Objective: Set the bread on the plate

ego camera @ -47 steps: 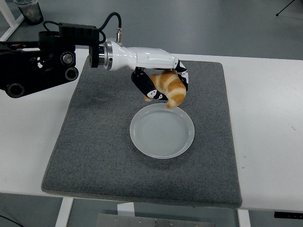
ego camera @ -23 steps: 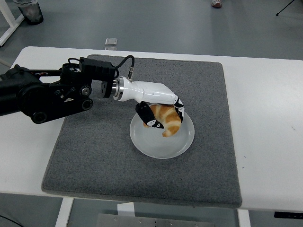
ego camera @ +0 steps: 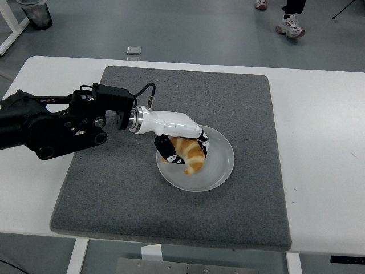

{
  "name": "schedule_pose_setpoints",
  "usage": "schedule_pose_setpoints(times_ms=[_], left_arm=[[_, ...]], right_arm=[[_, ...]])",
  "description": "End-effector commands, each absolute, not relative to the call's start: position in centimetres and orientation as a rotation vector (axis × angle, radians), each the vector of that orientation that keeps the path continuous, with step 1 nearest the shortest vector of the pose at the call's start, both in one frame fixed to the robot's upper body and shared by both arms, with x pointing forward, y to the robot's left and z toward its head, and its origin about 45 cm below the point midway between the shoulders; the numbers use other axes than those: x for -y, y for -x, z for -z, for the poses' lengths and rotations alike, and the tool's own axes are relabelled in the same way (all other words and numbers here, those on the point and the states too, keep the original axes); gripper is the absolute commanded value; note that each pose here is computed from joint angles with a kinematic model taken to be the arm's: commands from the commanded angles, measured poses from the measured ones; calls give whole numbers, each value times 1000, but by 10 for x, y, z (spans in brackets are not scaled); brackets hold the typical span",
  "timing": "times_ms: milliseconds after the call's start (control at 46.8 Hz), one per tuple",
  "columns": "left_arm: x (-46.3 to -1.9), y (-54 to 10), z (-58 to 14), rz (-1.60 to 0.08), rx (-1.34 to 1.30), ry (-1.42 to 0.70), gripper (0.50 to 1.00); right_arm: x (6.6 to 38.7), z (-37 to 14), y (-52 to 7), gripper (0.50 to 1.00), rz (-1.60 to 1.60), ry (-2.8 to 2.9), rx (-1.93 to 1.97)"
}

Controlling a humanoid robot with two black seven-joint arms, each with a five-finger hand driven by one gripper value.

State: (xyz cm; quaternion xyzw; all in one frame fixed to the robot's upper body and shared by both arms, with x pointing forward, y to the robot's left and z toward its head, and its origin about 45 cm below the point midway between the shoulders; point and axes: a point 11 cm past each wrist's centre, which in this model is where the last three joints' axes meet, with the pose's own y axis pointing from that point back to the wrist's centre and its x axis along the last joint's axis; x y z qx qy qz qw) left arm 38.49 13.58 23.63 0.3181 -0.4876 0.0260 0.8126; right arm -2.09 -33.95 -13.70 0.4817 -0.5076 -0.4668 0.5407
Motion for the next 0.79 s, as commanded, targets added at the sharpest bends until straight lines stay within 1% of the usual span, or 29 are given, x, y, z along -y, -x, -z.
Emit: schedule_pose_setpoints(times_ms=[0, 449, 470, 491, 556, 577, 641, 705, 769], left_arm=[[-139, -386, -235, -49, 1057, -695, 500], [-141, -382, -225, -74, 1050, -679, 500], [-141, -382, -225, -75, 1049, -680, 525], [-141, -382, -225, -77, 1049, -677, 572], [-142, -381, -220, -78, 1036, -679, 745], [-143, -380, -219, -79, 1032, -679, 782], [-143, -380, -219, -81, 1027, -677, 872], [-142, -380, -219, -85, 1022, -676, 930], [-142, -380, -219, -89, 1017, -673, 971]], right_arm=[[339, 137, 21, 952, 1109, -1145, 1206], [340, 137, 21, 952, 1108, -1144, 1207], [339, 137, 21, 952, 1109, -1145, 1206], [339, 137, 21, 952, 1109, -1145, 1206], [340, 137, 21, 952, 1108, -1144, 1207], [340, 137, 21, 952, 1108, -1144, 1207], [339, 137, 21, 952, 1109, -1145, 1206], [340, 137, 21, 952, 1108, -1144, 1207], [340, 137, 21, 952, 1108, -1144, 1207]])
